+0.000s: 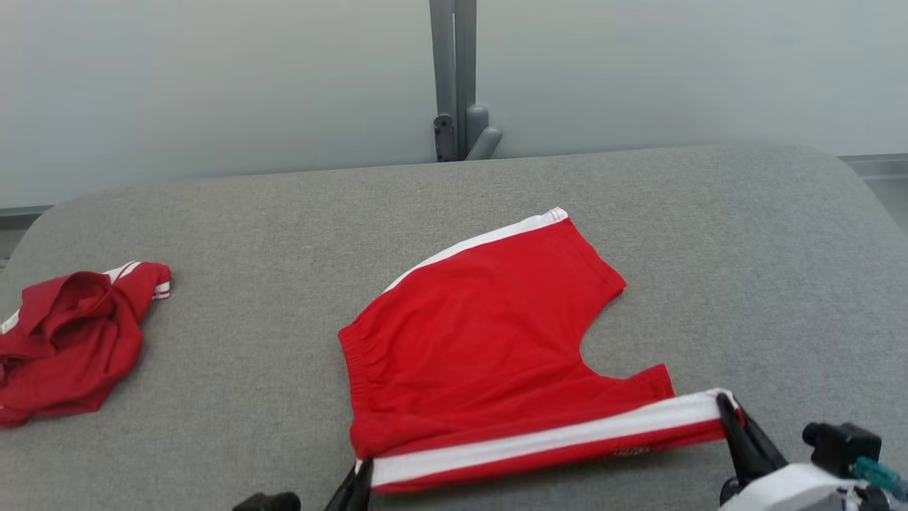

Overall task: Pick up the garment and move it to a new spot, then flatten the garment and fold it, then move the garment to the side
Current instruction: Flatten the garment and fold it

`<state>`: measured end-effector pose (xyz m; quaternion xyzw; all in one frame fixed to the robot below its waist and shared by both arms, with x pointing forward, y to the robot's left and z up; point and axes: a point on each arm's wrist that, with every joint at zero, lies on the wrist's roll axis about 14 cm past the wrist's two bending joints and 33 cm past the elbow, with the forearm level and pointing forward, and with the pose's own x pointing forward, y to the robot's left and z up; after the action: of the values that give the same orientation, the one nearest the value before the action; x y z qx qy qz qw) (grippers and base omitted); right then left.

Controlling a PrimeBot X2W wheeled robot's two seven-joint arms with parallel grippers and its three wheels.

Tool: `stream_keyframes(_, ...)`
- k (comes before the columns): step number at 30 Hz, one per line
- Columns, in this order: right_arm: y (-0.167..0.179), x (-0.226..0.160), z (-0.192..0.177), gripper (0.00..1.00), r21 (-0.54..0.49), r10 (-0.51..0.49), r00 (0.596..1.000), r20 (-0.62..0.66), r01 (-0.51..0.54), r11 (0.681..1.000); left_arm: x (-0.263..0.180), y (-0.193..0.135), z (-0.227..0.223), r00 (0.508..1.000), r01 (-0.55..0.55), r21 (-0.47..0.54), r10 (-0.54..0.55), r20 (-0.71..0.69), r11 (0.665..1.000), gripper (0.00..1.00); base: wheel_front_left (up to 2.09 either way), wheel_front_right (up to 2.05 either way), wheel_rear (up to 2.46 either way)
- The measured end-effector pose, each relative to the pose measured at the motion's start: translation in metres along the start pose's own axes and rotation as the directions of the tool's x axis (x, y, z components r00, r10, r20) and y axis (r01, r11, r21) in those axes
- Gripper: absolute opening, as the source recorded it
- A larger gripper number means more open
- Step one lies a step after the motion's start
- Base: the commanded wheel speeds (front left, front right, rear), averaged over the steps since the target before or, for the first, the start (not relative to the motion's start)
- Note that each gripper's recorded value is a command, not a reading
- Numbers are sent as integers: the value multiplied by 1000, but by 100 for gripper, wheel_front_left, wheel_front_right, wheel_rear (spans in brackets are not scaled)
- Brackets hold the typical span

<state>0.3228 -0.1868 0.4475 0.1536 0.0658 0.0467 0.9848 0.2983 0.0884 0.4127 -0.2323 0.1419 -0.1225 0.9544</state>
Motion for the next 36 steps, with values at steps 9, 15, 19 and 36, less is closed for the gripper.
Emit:
stream_keyframes(9,28,107,62,0,-95,113,988,101,-103,990,41,-13,58,990,71,-33,-66,126,997,0,0,0,0)
stream_keyframes(15,42,157,67,0,-146,152,985,76,-140,979,63,-6,69,990,56,-67,-47,135,996,0,0,0,0)
stream_keyframes(19,49,190,57,0,-168,163,986,34,-155,974,82,5,79,989,28,-106,-12,146,994,0,0,0,0)
stream_keyframes(36,47,287,16,0,-234,152,986,-64,-163,958,146,40,77,994,-27,-140,41,100,990,0,0,0,0)
